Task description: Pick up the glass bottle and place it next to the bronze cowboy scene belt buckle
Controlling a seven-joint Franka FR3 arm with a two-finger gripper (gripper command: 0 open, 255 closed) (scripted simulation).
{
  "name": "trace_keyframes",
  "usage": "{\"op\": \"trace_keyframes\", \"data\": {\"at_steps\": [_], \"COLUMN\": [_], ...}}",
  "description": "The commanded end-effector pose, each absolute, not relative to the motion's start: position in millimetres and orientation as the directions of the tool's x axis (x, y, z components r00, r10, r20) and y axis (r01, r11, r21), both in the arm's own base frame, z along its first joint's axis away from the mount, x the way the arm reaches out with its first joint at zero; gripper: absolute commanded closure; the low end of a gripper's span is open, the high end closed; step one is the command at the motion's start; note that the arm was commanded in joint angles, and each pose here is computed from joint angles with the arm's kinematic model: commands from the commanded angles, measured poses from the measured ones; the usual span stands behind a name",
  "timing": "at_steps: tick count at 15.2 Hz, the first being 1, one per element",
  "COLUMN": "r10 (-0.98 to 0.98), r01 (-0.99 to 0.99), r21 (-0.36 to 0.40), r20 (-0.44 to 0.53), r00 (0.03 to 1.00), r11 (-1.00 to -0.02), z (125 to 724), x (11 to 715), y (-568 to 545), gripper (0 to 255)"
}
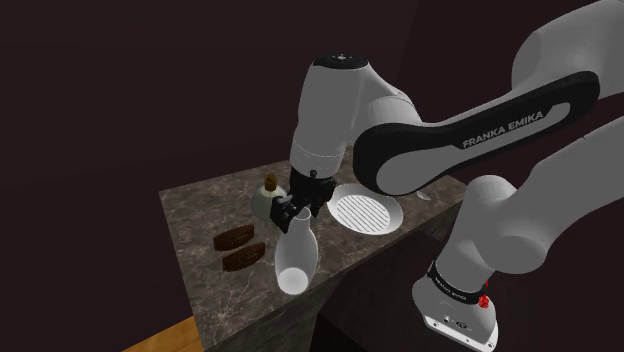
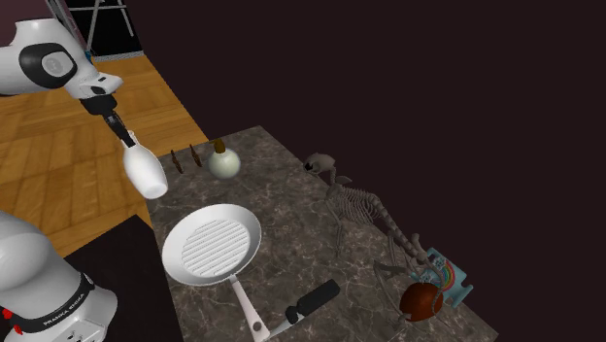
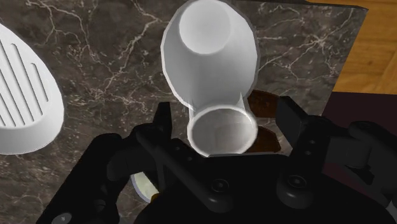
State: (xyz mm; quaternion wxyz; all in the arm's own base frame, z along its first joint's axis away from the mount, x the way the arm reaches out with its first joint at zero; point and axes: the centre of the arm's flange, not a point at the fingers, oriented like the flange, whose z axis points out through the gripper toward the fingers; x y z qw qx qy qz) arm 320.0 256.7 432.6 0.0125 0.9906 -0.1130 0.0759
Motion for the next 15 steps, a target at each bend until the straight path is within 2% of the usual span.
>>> {"op": "trace_keyframes", "data": {"at_steps": [1,4,8,15], "r10": [-0.222,-0.222,-0.222,-0.222], "r01": [-0.226,-0.226,-0.226,-0.226], "r21": [0.007,0.007,0.007,0.007], "r20": [0.153,0.153,0.153,0.153], "r00": [0.963,0.963,0.963,0.963], "r11": [-0.974,-0.974,-0.974,-0.974], "z": [433,433,482,482], "x": [320,320,313,313], "y": [257,257,259,259], "gripper": [0,0,0,0]}}
